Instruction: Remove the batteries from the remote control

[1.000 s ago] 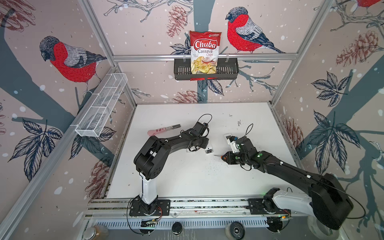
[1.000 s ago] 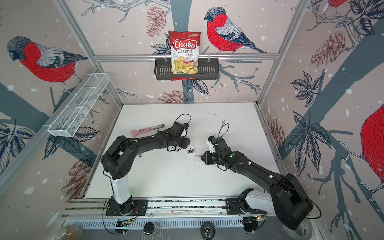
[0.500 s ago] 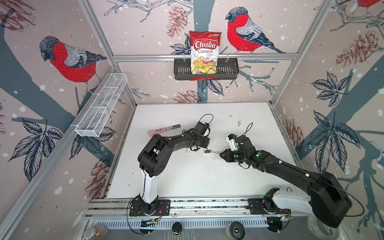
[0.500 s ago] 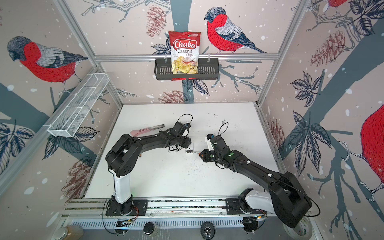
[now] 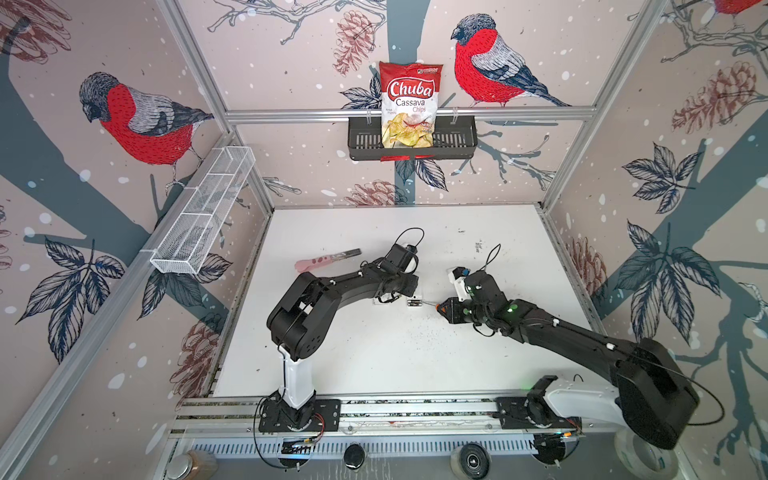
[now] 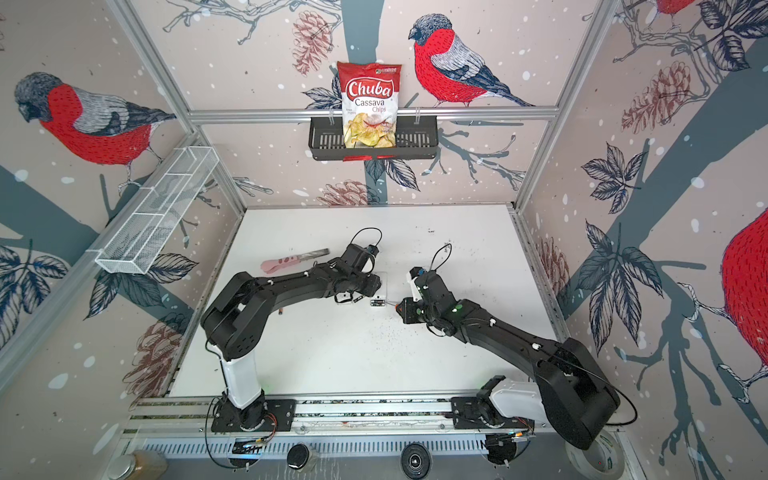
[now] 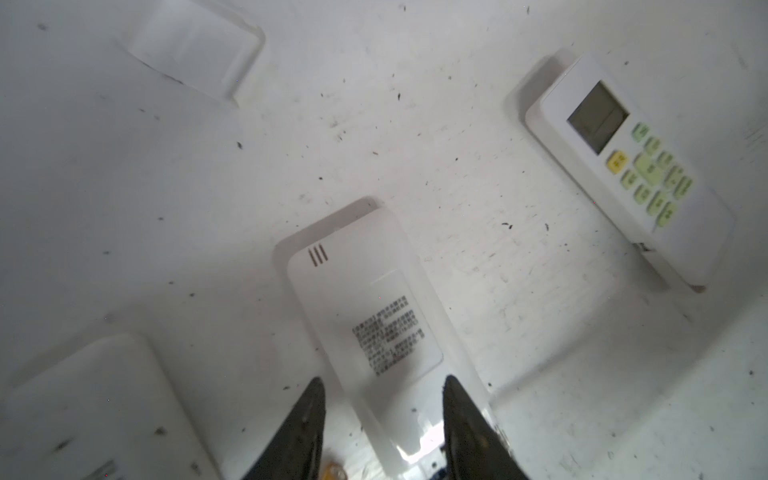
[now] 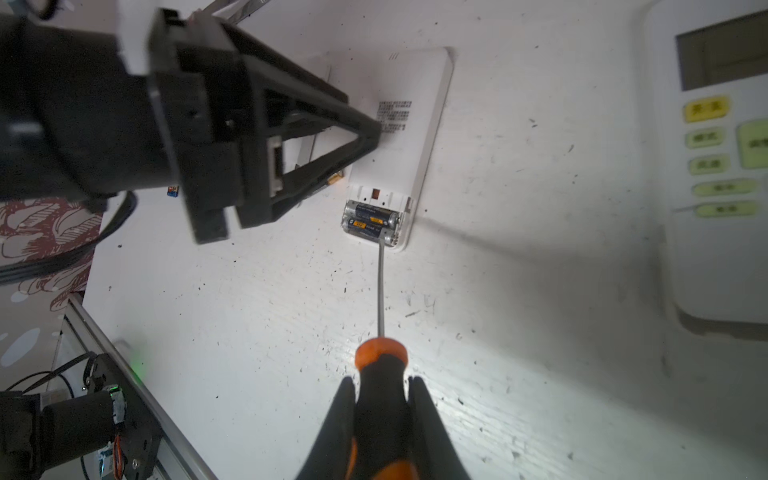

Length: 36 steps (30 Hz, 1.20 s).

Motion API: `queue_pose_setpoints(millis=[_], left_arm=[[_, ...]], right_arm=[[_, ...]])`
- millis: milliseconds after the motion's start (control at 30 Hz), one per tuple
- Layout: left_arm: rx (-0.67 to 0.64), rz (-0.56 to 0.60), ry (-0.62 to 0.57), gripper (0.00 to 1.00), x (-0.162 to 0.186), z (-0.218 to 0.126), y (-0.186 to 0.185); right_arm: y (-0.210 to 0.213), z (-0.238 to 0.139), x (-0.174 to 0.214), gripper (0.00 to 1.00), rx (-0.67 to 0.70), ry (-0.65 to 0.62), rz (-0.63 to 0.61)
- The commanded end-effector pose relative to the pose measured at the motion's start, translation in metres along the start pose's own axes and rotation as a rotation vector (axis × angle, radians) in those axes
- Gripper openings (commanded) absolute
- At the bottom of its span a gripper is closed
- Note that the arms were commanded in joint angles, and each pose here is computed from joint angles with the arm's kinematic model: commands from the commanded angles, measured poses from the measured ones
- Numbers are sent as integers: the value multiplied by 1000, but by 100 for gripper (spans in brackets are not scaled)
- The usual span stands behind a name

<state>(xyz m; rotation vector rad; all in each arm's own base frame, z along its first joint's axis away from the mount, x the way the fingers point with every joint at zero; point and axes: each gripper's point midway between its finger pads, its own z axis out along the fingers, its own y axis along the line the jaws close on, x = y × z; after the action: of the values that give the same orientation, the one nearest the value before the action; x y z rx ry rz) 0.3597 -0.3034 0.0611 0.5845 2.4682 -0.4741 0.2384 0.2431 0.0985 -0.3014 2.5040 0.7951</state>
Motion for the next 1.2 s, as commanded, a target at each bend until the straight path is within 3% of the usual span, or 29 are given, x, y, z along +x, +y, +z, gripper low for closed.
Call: queue_pose_setpoints(millis=[0, 267, 633, 733, 933, 1167], left_arm=[[51, -60, -72, 49, -11, -13, -9], [214, -119, -43, 49, 10, -18, -33], [281, -170, -16, 49, 36, -13, -40], [270, -184, -9, 50, 42, -9, -37], [210, -198, -39, 64, 46, -14, -25], [218, -206, -49, 66, 46, -13, -26]], right_arm=[[-5, -5, -10, 2, 25, -24, 16], [-19, -17, -19, 2, 27, -51, 41], [-27, -22, -20, 2, 23, -72, 58], [-27, -23, -20, 3, 22, -75, 58], [-27, -24, -20, 4, 20, -79, 58], [-26, -24, -22, 4, 13, -81, 61]])
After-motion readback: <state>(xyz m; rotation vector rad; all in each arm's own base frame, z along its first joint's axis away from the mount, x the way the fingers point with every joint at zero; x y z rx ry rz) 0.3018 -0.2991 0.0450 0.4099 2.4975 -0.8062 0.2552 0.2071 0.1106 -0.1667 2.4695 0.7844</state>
